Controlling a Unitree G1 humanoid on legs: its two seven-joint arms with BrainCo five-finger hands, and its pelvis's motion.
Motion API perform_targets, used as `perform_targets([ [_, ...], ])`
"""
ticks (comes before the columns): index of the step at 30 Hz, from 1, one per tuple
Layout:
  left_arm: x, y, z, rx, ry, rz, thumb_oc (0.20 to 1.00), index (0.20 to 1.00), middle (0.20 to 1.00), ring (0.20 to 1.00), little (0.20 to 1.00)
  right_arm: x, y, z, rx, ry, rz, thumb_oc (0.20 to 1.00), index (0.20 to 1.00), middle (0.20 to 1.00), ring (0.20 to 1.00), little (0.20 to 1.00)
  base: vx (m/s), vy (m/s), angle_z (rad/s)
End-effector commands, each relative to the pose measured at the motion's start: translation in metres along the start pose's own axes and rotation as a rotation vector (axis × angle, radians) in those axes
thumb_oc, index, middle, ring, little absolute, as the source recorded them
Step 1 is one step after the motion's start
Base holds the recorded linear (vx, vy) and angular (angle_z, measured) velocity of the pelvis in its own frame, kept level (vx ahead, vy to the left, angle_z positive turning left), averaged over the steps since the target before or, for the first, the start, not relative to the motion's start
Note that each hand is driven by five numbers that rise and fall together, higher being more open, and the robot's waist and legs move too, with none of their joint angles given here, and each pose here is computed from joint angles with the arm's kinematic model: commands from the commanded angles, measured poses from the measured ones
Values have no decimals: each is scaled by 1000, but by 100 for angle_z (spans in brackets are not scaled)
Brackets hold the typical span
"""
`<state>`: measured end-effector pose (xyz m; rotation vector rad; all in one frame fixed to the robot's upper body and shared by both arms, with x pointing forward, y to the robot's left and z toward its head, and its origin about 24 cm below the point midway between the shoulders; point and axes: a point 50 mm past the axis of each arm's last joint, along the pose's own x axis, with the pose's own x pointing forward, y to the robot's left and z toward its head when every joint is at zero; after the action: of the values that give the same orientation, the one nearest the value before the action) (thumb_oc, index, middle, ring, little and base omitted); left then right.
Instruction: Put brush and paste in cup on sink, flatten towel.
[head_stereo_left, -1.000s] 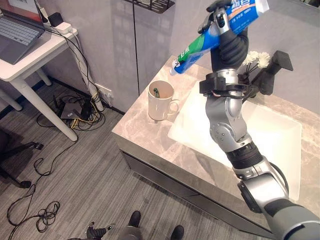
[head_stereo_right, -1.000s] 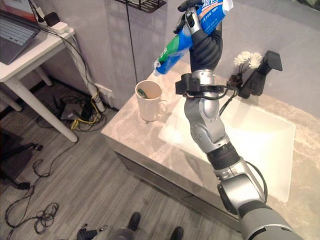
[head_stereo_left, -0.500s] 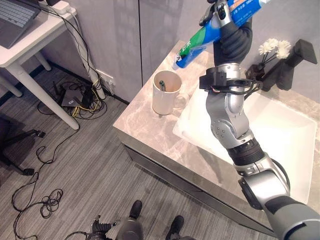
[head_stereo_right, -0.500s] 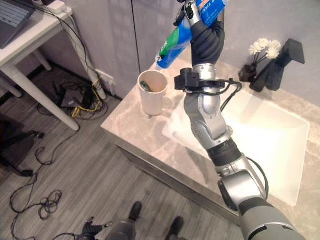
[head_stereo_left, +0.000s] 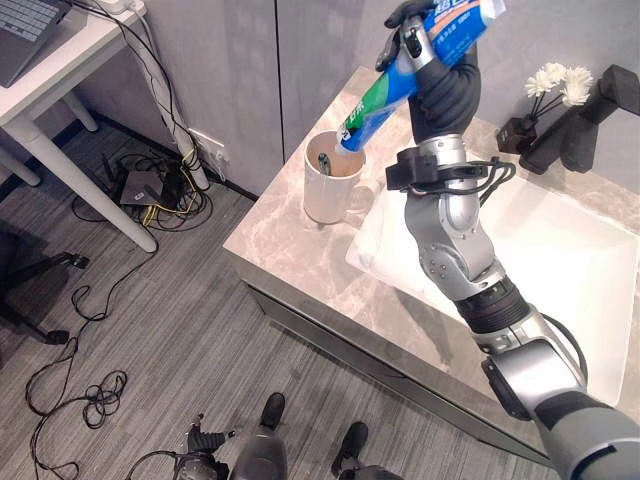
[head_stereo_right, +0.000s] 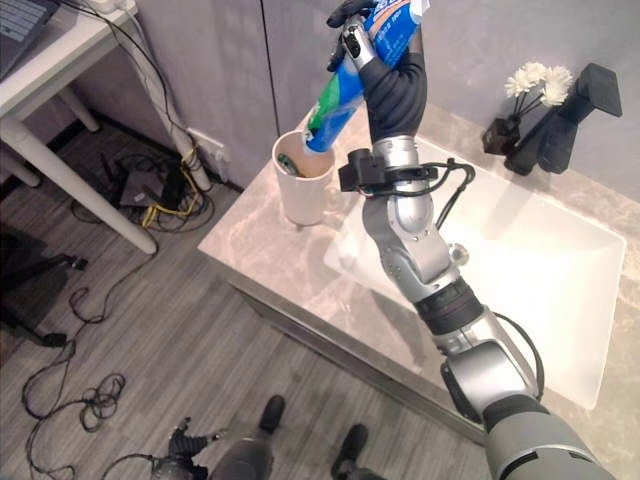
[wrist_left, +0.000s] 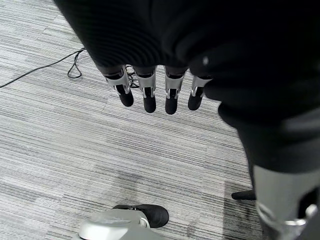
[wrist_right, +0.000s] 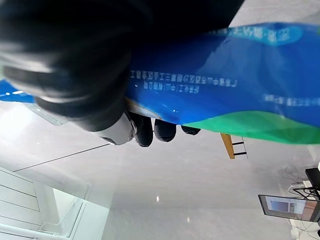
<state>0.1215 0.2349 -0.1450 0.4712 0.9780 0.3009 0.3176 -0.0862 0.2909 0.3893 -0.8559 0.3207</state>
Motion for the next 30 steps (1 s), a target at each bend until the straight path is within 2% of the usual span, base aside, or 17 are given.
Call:
perform_targets([
  [1, 6, 18, -1, 70, 0, 58, 1000, 1000, 1000, 1000, 1000, 10, 7, 21, 4, -91, 75, 200, 200, 200, 200, 200, 0, 0, 0],
  [18, 8, 22, -1, 69, -1, 76, 1000, 1000, 1000, 1000, 1000, 5, 16, 13, -130, -63, 170, 200, 200, 200, 200, 200, -1, 0, 0],
  [29, 9, 25, 0, 65, 0, 93, 1000, 1000, 1000, 1000, 1000, 5, 13, 9, -174, -54, 159, 200, 200, 200, 200, 200, 0, 0, 0],
  [30, 9, 25, 0, 65, 1, 93, 1000, 1000, 1000, 1000, 1000, 5, 13, 8, -178, -47, 161, 489, 489, 489, 489, 489, 0, 0, 0],
])
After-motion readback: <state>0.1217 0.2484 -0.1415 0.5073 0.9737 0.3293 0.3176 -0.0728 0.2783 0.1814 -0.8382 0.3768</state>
